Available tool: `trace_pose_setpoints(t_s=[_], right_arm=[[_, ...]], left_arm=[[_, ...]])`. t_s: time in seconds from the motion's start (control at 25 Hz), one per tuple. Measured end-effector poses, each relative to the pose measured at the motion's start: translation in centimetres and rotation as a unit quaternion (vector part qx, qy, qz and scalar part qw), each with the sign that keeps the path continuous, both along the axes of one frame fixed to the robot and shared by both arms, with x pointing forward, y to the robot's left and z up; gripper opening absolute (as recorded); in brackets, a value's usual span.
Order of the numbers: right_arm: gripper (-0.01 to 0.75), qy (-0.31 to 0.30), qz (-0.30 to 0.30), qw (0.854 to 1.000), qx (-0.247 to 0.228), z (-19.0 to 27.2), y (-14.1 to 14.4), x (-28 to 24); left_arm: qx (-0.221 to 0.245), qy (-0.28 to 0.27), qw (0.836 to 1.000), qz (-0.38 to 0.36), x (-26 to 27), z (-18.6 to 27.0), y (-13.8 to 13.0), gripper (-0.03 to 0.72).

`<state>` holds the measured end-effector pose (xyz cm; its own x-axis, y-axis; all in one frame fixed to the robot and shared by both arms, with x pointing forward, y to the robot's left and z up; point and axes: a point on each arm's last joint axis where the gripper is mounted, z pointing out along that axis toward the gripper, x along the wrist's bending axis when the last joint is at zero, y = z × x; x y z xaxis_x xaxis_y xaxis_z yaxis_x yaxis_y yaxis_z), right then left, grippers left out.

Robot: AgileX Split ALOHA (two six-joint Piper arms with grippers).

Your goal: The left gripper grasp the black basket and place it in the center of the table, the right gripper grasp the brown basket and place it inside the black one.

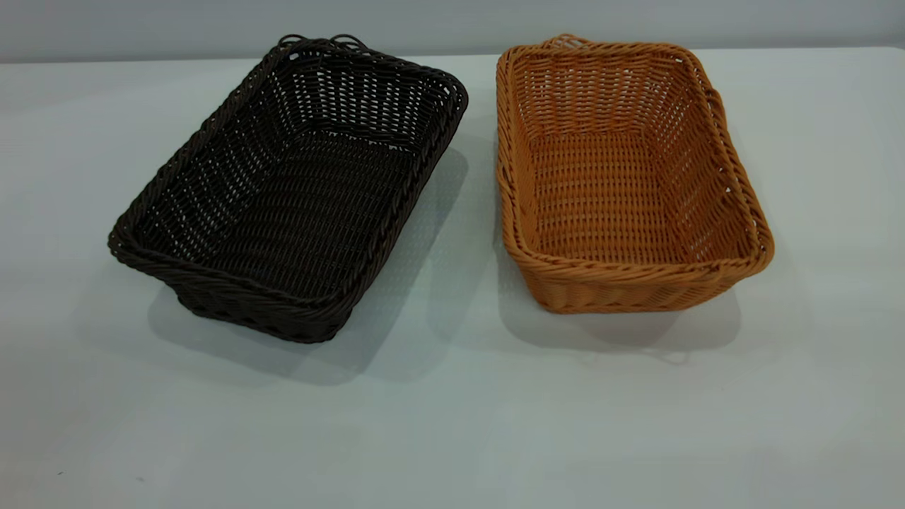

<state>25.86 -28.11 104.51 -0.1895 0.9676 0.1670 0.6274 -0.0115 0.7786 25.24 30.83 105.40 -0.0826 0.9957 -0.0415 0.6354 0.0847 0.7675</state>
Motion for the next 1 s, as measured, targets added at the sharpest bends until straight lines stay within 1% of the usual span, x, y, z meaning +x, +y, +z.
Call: trace_pose_setpoints(t_s=[0.12, 0.16, 0.2, 0.28, 0.4, 0.48, 0.56, 0.64, 0.76, 0.84, 0.92, 0.96, 1.0], right_arm=[[0.503, 0.03, 0.033, 0.999, 0.011, 0.2, 0.9, 2.9], [0.53, 0.046, 0.036, 0.998, 0.019, 0.1, 1.2, 4.0], [0.552, 0.063, 0.039, 0.997, 0.033, 0.0, 1.5, 5.0], [0.573, 0.106, 0.035, 0.992, 0.061, -0.7, 2.1, 7.4], [0.582, 0.162, 0.035, 0.982, 0.092, -2.3, 3.0, 10.5], [0.583, 0.197, 0.039, 0.973, 0.11, -3.6, 3.5, 12.3], [0.584, 0.241, 0.035, 0.96, 0.139, -5.1, 4.1, 13.9], [0.584, 0.276, 0.025, 0.943, 0.183, -6.4, 4.8, 15.2], [0.582, 0.327, -0.009, 0.908, 0.261, -8.3, 6.3, 16.9], [0.576, 0.357, -0.039, 0.88, 0.311, -9.8, 7.5, 18.1], [0.569, 0.391, -0.07, 0.849, 0.348, -11.6, 8.9, 18.7], [0.566, 0.407, -0.092, 0.831, 0.367, -12.6, 9.6, 19.0], [0.562, 0.419, -0.108, 0.819, 0.377, -13.6, 10.1, 19.4]], left_arm=[[0.02, 0.011, 1.0, -0.021, 3.5, 1.0, -0.3, 0.405], [0.026, 0.013, 0.999, -0.028, 4.6, 1.2, -0.4, 0.416], [0.037, 0.029, 0.998, -0.039, 6.1, 1.2, -0.5, 0.441], [0.056, 0.055, 0.995, -0.059, 8.5, 0.9, -0.7, 0.491], [0.079, 0.101, 0.988, -0.087, 11.8, -0.3, -0.9, 0.567], [0.082, 0.12, 0.985, -0.095, 13.8, -1.2, -1.1, 0.593], [0.082, 0.127, 0.984, -0.1, 15.7, -2.3, -1.2, 0.597], [0.081, 0.128, 0.983, -0.103, 17.3, -3.1, -1.4, 0.597], [0.077, 0.126, 0.984, -0.103, 19.3, -3.9, -1.6, 0.594], [0.069, 0.125, 0.985, -0.096, 20.5, -4.4, -1.7, 0.592], [0.055, 0.129, 0.987, -0.084, 21.6, -4.9, -1.8, 0.591], [0.045, 0.131, 0.988, -0.074, 22.2, -5.1, -1.8, 0.591], [0.039, 0.137, 0.988, -0.068, 22.7, -5.4, -1.8, 0.591]])
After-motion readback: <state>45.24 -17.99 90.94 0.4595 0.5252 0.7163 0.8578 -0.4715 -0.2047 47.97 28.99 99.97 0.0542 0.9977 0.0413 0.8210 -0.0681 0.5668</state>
